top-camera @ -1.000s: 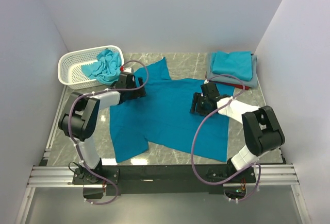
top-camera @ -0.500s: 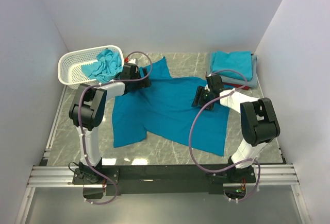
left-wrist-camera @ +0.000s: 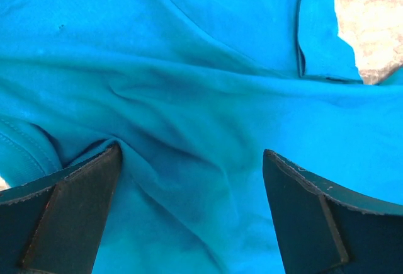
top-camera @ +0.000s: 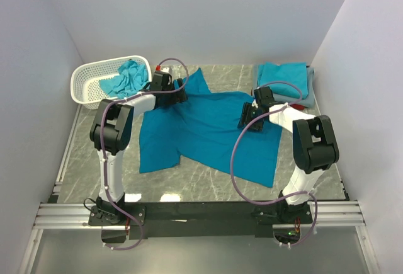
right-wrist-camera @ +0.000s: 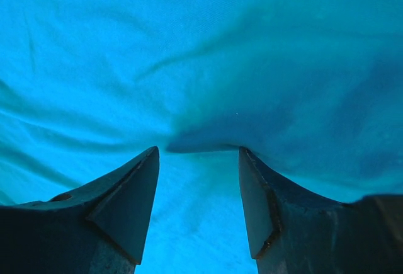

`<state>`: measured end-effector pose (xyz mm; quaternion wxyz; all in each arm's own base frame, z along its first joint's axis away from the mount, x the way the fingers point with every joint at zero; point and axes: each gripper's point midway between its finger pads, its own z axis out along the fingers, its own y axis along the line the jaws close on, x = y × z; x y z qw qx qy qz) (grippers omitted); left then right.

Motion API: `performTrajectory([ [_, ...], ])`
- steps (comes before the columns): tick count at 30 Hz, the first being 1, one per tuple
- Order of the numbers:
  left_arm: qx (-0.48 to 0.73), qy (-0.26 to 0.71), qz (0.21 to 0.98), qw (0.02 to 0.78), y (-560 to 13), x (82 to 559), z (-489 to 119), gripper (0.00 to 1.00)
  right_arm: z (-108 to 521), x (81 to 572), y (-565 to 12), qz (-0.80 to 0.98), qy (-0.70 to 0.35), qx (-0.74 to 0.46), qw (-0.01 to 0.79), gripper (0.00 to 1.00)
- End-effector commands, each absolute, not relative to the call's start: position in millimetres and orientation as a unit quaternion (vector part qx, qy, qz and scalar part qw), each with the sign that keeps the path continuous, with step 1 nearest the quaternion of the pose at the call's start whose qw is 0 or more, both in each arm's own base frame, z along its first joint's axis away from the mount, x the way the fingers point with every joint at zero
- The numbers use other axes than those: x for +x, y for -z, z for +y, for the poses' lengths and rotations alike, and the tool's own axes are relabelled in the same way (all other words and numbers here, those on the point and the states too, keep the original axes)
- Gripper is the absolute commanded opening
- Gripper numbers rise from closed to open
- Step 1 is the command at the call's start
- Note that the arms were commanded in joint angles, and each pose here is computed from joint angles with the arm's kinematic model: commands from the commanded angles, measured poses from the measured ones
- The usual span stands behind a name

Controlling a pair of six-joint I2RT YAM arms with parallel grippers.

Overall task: Fold and stack the t-shirts
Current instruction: Fold the tshirt

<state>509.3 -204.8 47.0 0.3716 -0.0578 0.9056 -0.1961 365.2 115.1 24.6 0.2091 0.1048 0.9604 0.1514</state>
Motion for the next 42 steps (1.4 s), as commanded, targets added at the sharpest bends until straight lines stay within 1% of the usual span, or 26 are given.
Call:
performTrajectory([
  [1,-0.043,0.217,0.887,0.406,-97,508,-209,0.99,112,374,-52,0.954,-0.149,0.09,0.244,0.6],
  [5,-0.04,0.222,0.87,0.438,-133,487,-204,0.99,134,364,-86,0.941,-0.166,0.057,0.288,0.6],
  [9,-0.038,0.212,0.87,0.444,-139,466,-200,0.99,158,346,-91,0.937,-0.18,0.035,0.298,0.6],
  [13,-0.044,0.214,0.871,0.44,-128,447,-199,0.99,173,323,-72,0.941,-0.185,0.031,0.282,0.6],
  [17,-0.048,0.224,0.879,0.418,-100,417,-199,1.0,189,301,-53,0.942,-0.199,0.028,0.267,0.6],
  [23,-0.055,0.23,0.886,0.4,-73,396,-198,1.0,188,279,-30,0.947,-0.19,0.037,0.257,0.6],
  [28,-0.055,0.214,0.896,0.384,-53,395,-195,0.99,183,281,-25,0.95,-0.172,0.045,0.258,0.6],
  [38,-0.053,0.194,0.908,0.367,-29,418,-201,1.0,164,295,-1,0.967,-0.092,0.066,0.228,0.6],
  [42,-0.051,0.191,0.91,0.365,-26,428,-204,0.99,158,305,0,0.968,-0.074,0.072,0.228,0.6],
])
